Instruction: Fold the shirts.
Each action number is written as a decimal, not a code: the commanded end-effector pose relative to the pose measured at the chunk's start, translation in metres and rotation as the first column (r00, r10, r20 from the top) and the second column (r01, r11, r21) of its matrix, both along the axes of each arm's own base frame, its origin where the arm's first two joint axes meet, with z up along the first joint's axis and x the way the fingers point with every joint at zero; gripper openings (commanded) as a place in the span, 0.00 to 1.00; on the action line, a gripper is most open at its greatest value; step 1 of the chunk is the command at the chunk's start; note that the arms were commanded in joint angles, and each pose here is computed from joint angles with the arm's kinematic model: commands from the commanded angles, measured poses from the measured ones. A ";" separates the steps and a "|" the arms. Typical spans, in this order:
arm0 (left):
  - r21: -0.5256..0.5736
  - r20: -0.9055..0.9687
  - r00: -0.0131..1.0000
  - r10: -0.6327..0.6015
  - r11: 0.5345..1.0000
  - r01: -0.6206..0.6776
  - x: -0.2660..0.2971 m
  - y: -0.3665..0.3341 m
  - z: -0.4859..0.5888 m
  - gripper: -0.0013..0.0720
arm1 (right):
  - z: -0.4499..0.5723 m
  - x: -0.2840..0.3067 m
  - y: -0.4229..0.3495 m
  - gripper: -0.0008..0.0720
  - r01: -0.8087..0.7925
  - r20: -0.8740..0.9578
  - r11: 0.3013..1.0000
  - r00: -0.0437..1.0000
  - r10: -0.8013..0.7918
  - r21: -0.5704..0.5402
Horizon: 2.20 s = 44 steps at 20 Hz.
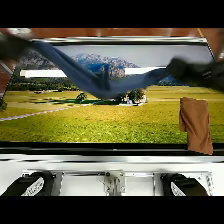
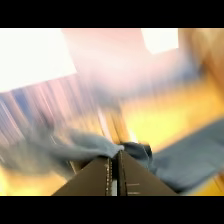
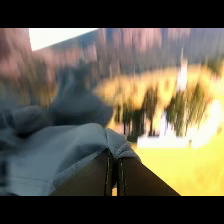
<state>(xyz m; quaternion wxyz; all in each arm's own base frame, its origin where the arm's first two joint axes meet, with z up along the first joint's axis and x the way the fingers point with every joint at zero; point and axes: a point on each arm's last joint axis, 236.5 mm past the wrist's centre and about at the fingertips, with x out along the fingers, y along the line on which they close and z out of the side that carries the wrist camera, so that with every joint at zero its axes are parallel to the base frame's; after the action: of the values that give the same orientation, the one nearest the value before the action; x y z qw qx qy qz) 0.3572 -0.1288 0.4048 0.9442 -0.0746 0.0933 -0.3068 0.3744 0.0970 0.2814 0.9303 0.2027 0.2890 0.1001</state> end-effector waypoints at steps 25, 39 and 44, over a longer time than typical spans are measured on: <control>0.162 -0.026 0.919 0.393 0.909 -0.384 -0.206 0.060 0.027 0.07 | 0.123 -0.190 -0.103 0.10 0.268 0.297 0.943 0.933 -0.203 -0.197; 0.029 -0.431 0.823 0.370 0.917 -0.397 0.000 0.108 -0.131 0.07 | -0.044 0.084 -0.058 0.10 0.128 -0.086 0.962 0.984 -0.153 -0.241; 0.023 -0.651 0.705 0.282 0.935 -0.353 0.068 0.106 -0.235 0.07 | -0.157 0.163 -0.046 0.10 0.110 -0.200 0.967 0.967 -0.157 -0.228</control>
<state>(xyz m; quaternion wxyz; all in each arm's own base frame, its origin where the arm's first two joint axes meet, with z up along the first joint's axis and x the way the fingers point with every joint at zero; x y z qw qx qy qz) 0.3910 -0.0207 0.2247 0.9145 -0.2073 0.3339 -0.0960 0.4937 0.0429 0.1799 0.9201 0.1158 0.3736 -0.0185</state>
